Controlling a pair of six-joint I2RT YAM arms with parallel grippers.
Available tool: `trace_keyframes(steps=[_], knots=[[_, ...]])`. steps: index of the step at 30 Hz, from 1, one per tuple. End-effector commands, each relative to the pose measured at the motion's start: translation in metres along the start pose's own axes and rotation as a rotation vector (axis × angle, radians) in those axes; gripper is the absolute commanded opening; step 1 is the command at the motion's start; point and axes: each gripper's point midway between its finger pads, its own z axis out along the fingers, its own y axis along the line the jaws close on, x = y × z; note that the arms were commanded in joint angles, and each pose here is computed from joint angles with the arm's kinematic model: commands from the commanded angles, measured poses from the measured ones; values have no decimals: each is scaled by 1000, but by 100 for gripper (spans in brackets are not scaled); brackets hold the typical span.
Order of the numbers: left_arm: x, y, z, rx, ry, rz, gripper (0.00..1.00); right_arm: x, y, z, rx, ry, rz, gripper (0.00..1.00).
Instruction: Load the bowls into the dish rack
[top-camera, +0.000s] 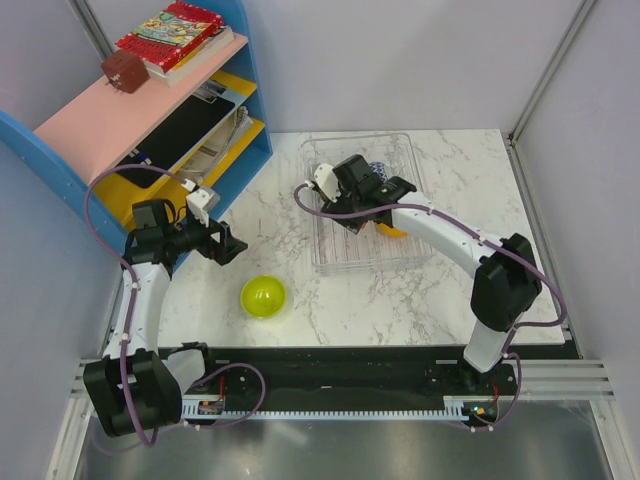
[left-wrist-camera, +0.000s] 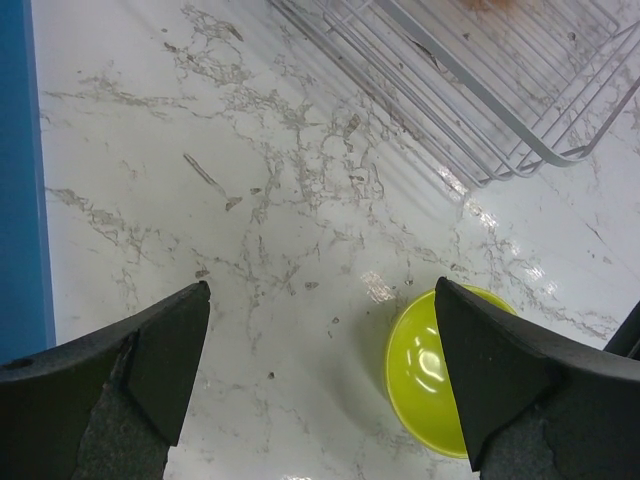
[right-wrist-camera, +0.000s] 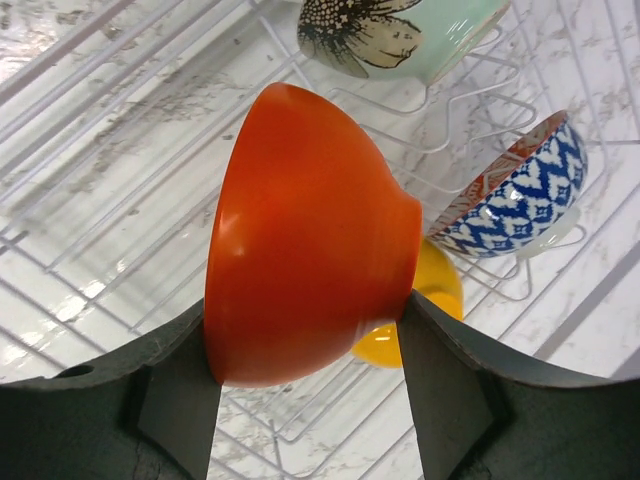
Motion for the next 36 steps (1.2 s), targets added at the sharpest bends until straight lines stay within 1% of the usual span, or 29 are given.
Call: trace_keyframes(steps=[1,8,17,27,30,31,33,34,36], knots=[[-6,0,2,15,-34,-11,99,-7,-19,11,135,25,-127,0],[-6,0,2,15,-41,-7,98,1,-7,30,146,78,-239,0],[-5,-1,2,23,-48,-3,98,14,3,50,227,149,-370,0],[-5,-1,2,23,-50,-1,98,20,6,68,264,202,-462,0],[-5,-1,1,18,-50,0,98,22,7,72,268,210,-478,8],[-3,-1,1,22,-48,-3,98,22,8,72,269,211,-481,22],[-3,-1,1,20,-49,1,98,22,8,73,265,209,-481,40],[-4,-1,1,20,-51,2,98,22,9,73,261,207,-480,51],[-3,-2,1,23,-51,3,98,19,10,70,256,192,-472,62]])
